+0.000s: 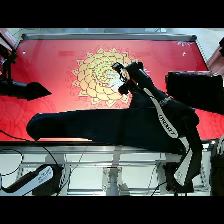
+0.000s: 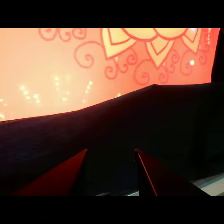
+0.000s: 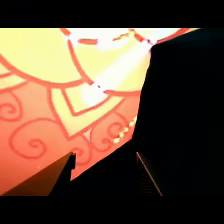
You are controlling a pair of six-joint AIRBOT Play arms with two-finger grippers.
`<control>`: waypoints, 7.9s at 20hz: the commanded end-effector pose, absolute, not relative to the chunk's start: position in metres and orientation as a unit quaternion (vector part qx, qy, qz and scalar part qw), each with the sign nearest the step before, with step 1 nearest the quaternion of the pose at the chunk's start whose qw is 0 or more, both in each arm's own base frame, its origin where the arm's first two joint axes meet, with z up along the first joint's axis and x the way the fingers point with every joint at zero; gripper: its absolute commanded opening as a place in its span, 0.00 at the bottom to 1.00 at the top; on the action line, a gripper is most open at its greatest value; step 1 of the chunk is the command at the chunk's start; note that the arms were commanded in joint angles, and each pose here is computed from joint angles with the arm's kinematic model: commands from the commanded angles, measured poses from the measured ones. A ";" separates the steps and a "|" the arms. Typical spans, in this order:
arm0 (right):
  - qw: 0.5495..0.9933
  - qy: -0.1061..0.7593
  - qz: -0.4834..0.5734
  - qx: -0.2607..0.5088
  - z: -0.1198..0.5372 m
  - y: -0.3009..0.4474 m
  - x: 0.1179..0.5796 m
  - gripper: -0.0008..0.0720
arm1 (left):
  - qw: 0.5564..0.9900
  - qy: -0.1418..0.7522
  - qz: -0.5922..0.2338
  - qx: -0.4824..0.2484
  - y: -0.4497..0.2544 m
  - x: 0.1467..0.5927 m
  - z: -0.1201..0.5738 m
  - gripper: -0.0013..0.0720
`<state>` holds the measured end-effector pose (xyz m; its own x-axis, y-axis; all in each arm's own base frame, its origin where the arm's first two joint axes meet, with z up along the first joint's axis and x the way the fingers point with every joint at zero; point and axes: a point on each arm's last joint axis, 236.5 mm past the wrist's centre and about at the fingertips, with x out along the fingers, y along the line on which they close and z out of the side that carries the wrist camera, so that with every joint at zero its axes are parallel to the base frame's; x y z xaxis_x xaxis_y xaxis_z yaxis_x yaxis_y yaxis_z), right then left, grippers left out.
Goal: Fold the clothes and pants, and hang the long-sleeved shirts on hangers.
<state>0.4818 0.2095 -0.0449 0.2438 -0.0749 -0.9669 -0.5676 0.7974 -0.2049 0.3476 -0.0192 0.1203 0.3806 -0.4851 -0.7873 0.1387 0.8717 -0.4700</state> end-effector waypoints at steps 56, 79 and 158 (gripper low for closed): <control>0.890 0.291 0.304 -0.176 0.211 0.314 0.476 0.05 | 0.813 0.517 -0.192 -0.187 -0.024 0.350 0.124 0.51; 0.902 0.391 0.156 -0.097 0.152 0.169 0.541 0.05 | 0.818 0.489 -0.299 -0.034 -0.265 0.444 -0.043 0.70; 0.835 0.540 -0.039 0.101 0.004 -0.039 0.573 0.05 | 0.813 0.510 0.257 -0.114 0.253 0.296 0.103 0.05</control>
<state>0.5678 0.0121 -0.0190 0.3483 0.1441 -0.9263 0.0448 0.9844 0.1700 0.3075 0.2374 0.1024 0.3465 0.3000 -0.8888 -0.4775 0.8719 0.1082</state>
